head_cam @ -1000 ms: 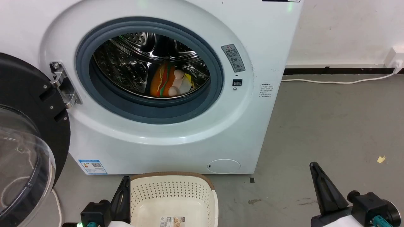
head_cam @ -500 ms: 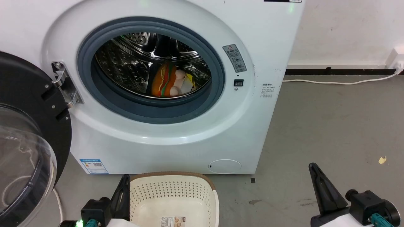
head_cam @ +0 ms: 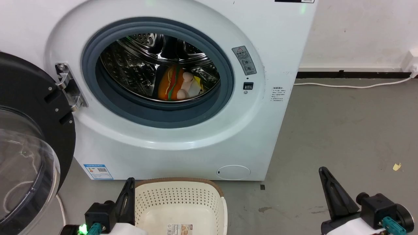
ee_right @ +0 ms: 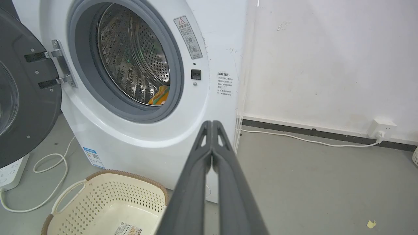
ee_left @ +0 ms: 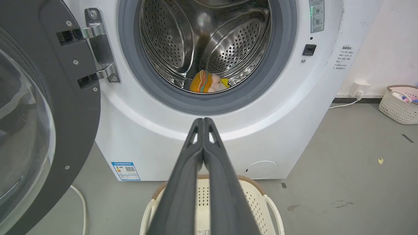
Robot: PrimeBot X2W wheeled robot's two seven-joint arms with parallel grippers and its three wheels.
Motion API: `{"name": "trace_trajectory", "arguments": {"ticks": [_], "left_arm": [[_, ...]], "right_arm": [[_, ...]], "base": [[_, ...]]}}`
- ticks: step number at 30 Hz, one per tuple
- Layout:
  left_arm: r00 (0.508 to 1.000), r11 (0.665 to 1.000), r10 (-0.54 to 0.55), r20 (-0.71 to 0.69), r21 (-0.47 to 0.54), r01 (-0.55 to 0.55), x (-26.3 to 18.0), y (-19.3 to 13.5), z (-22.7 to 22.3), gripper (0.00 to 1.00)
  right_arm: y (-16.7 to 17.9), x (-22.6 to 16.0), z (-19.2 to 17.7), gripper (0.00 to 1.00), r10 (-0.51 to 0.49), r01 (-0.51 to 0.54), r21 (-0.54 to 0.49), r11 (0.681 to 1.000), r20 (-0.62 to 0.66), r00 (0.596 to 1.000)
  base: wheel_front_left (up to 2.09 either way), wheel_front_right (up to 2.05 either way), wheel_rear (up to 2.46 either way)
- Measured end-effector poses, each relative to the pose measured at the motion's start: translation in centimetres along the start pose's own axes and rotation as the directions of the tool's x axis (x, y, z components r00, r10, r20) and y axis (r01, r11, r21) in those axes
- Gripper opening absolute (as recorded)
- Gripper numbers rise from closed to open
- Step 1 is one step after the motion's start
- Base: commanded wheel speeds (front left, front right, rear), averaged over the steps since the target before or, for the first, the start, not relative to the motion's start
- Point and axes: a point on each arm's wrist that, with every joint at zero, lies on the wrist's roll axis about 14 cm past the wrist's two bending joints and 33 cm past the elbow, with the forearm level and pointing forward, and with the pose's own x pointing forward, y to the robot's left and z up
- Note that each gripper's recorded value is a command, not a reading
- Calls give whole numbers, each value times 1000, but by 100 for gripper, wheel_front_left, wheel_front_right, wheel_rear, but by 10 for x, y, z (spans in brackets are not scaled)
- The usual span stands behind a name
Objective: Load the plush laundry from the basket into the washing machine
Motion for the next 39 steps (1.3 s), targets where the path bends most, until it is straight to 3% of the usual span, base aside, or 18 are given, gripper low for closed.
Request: {"name": "trace_trajectory", "arguments": {"ticks": [39], "left_arm": [[1000, 999, 28, -11, 35, -27, 3, 7, 10, 0]], "right_arm": [[3, 8, -3, 0, 15, -16, -20, 1000, -54, 998]], "base": [[0, 0, 0]]}}
